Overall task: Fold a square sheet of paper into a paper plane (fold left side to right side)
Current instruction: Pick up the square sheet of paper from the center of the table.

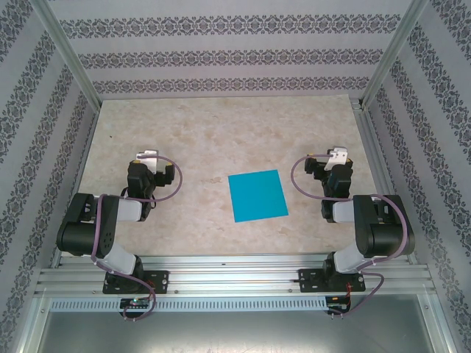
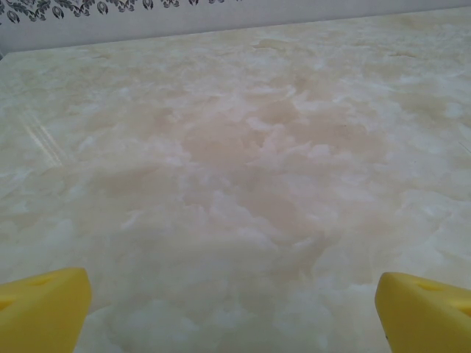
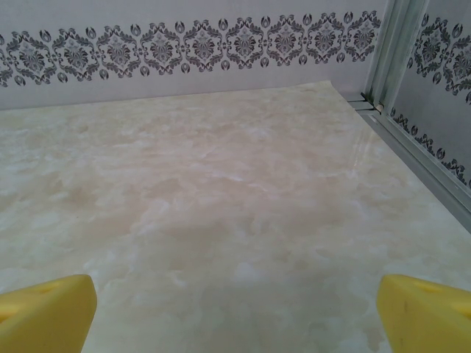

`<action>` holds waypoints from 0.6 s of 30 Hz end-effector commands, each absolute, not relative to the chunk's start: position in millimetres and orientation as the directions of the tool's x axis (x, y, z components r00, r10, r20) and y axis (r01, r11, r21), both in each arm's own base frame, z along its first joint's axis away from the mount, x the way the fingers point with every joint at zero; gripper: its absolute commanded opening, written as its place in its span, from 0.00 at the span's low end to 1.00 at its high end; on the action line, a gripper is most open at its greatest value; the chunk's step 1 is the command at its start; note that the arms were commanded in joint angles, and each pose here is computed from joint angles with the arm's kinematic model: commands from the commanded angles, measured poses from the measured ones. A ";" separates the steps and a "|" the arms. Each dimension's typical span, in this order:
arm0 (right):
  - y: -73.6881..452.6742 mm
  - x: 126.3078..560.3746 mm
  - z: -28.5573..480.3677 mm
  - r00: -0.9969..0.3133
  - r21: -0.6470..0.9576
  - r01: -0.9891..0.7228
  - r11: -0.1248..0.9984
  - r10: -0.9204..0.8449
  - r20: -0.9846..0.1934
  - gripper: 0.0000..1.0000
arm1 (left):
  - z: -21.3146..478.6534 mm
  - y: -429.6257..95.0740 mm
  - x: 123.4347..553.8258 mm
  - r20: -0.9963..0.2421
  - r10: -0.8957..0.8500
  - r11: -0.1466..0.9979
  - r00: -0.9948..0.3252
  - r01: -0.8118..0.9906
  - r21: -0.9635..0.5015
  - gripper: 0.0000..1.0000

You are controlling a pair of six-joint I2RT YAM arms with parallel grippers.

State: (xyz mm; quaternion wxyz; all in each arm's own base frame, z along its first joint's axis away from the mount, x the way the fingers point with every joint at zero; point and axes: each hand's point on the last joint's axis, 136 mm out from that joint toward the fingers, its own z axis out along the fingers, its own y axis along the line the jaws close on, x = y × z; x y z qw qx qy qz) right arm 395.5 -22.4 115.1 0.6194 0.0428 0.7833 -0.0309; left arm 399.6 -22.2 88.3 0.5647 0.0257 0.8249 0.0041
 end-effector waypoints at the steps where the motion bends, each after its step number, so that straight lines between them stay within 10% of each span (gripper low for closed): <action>1: -23.4 394.9 119.1 -0.207 0.004 0.113 0.994 0.027 -0.978 0.98 | 102.3 -21.1 406.7 -0.947 0.052 0.998 -0.316 0.046 0.040 1.00; 9: -28.7 395.3 156.7 -0.185 -0.001 0.157 0.988 0.028 -0.982 0.98 | 170.7 -2.8 398.6 -0.911 -0.110 0.991 -0.398 -0.112 -0.070 1.00; 18: 30.9 365.8 157.9 -0.524 0.223 0.112 0.968 0.249 -0.814 0.98 | 190.1 -152.9 343.6 -0.651 -0.259 0.787 -0.714 0.234 -0.570 0.97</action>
